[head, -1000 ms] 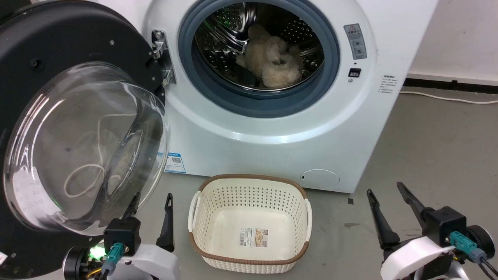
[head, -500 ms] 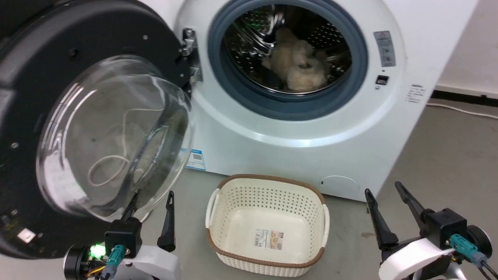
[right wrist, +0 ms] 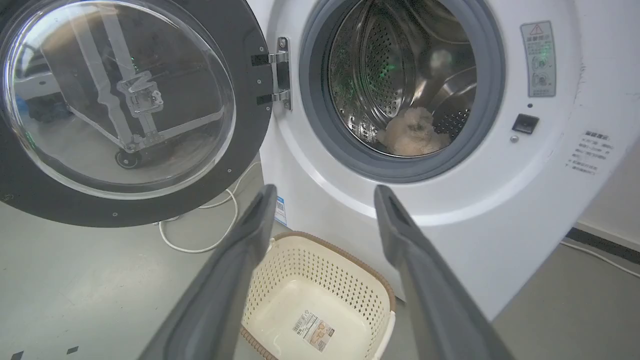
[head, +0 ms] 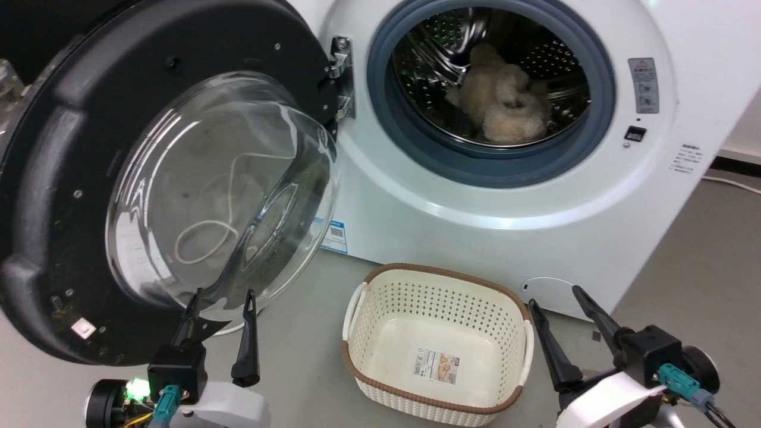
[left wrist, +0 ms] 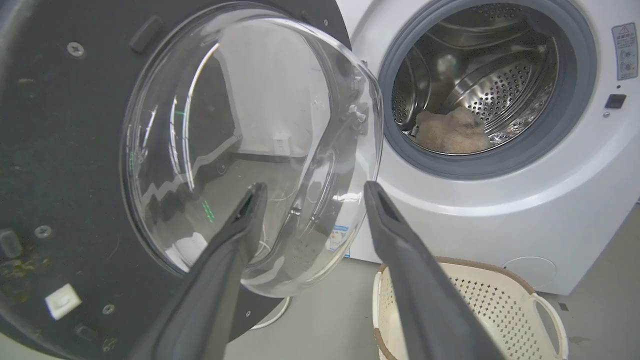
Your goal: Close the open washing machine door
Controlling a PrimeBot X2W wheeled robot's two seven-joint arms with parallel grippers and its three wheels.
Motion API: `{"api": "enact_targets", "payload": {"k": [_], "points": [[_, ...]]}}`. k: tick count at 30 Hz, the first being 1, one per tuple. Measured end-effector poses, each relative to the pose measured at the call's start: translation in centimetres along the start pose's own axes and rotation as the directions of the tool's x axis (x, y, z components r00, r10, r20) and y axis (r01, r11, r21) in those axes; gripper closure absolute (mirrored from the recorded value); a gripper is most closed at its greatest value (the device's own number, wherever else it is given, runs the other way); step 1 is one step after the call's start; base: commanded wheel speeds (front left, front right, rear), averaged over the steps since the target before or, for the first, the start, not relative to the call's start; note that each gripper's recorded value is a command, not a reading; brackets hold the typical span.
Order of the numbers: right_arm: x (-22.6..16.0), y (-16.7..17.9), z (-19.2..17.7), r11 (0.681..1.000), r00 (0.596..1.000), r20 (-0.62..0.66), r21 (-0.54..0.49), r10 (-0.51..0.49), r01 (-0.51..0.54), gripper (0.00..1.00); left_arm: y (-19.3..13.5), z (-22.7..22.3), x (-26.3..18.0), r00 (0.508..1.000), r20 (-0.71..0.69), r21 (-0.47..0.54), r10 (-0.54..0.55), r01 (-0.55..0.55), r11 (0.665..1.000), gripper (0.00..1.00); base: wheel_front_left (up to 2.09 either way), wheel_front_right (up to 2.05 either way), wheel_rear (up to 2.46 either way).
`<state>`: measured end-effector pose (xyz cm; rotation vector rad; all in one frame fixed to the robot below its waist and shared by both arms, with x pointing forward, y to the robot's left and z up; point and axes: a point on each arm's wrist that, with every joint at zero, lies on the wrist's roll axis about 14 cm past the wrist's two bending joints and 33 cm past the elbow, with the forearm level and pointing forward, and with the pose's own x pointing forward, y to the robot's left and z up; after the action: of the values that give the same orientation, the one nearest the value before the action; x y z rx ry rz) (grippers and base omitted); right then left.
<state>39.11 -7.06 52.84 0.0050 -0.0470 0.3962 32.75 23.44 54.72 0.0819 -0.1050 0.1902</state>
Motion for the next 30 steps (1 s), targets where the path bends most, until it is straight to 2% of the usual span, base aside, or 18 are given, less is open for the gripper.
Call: {"api": "enact_targets", "payload": {"k": [10, 30], "points": [[1.4, 3.0, -0.4, 0.994, 0.994, 0.000, 0.009, 0.105, -0.105, 0.00, 2.0, 0.5, -1.2, 0.997, 0.025, 0.017, 0.068, -0.068, 0.998, 0.00, -0.05, -0.05, -0.05], [2.6, 6.9, -0.8, 0.971, 0.972, 0.015, 0.033, 0.236, -0.236, 0.00, 4.6, 0.8, -3.5, 0.986, 0.054, 0.043, 0.161, -0.163, 0.986, 0.00, -0.01, -0.01, -0.01]]}}
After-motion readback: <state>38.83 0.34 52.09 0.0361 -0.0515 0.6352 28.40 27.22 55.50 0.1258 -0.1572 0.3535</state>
